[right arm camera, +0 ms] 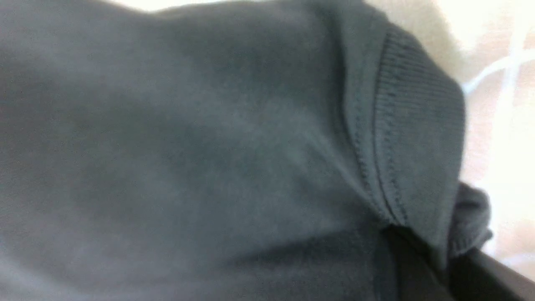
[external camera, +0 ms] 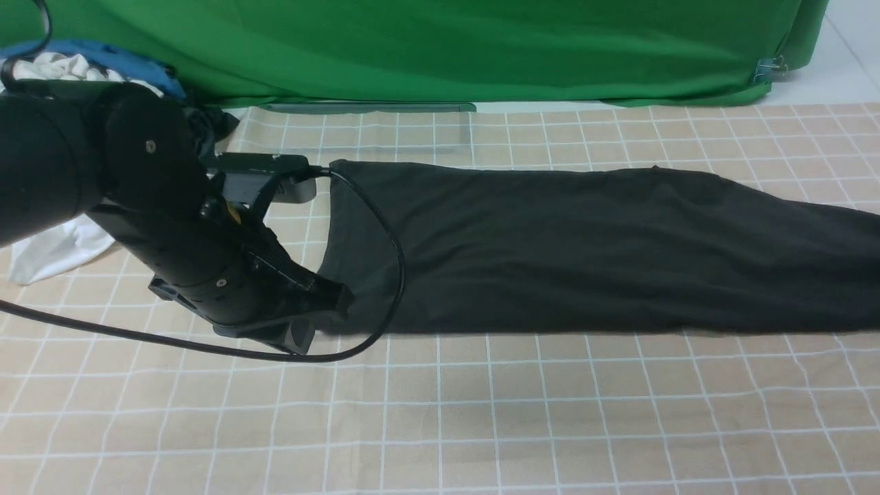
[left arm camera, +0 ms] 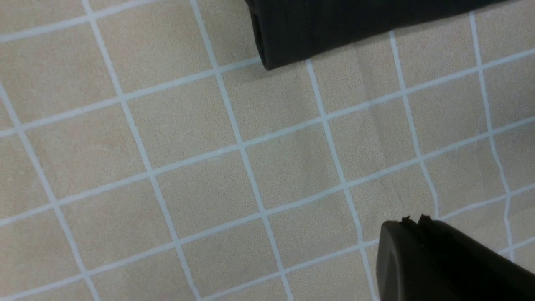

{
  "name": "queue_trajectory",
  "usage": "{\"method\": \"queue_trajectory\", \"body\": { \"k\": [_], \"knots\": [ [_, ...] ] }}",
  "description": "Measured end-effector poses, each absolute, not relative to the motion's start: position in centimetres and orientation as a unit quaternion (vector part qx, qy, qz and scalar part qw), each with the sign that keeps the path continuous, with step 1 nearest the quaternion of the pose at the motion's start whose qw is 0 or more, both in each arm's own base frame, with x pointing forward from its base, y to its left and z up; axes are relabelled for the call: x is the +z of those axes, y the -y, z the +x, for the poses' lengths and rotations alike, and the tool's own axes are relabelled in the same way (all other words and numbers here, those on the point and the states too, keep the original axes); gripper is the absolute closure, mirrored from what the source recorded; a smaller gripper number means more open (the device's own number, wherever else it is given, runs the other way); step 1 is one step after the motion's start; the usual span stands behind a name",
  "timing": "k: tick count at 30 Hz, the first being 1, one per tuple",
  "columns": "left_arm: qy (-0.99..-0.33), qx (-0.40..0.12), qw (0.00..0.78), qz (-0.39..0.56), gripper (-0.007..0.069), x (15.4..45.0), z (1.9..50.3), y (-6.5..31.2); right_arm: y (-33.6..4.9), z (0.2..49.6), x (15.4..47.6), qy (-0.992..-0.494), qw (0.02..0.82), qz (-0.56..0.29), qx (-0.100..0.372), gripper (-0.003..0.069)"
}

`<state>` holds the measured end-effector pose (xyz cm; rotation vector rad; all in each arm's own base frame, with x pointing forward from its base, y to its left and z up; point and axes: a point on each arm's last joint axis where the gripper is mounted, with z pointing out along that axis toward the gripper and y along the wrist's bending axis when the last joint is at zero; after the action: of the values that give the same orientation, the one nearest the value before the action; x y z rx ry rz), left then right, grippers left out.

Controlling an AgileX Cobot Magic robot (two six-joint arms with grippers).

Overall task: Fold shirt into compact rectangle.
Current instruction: 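Fold the right end of the dark garment over onto its left end with the right gripper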

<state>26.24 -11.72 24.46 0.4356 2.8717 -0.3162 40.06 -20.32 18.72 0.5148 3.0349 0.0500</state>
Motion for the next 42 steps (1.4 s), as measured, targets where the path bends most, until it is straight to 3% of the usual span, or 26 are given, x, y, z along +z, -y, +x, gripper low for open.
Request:
{"method": "queue_trajectory", "body": {
  "k": [7, 16, 24, 26, 27, 34, 42],
  "knots": [
    [-0.975, -0.106, 0.107, 0.161, 0.0607, 24.4, 26.2, 11.7, 20.6, 39.8, 26.3, -0.975, 0.126, 0.181, -0.038, 0.0561],
    [-0.974, -0.105, 0.106, 0.168, 0.0607, 24.4, 26.1, 11.7, 18.3, 40.7, 27.0, -0.975, 0.138, 0.171, -0.022, 0.0561],
    [-0.974, -0.105, 0.107, 0.17, 0.0607, 24.4, 26.1, 11.7, 4.4, 43.7, 31.7, -0.968, 0.217, 0.044, 0.122, 0.0561],
    [-0.974, -0.105, 0.107, 0.172, 0.0607, 24.4, 26.1, 11.7, 2.7, 43.9, 31.9, -0.966, 0.22, 0.028, 0.133, 0.0561],
    [-0.974, -0.105, 0.107, 0.172, 0.0607, 24.4, 26.1, 11.7, -0.7, 44.1, 32.1, -0.963, 0.224, -0.005, 0.151, 0.0561],
    [-0.974, -0.105, 0.106, 0.172, 0.0607, 24.4, 26.1, 11.7, -14.5, 43.7, 30.6, -0.945, 0.233, -0.124, 0.194, 0.0561],
    [-0.974, -0.105, 0.105, 0.172, 0.0607, 24.5, 26.1, 11.7, -24.0, 42.3, 26.6, -0.931, 0.227, -0.182, 0.222, 0.0561]
  ]
}}
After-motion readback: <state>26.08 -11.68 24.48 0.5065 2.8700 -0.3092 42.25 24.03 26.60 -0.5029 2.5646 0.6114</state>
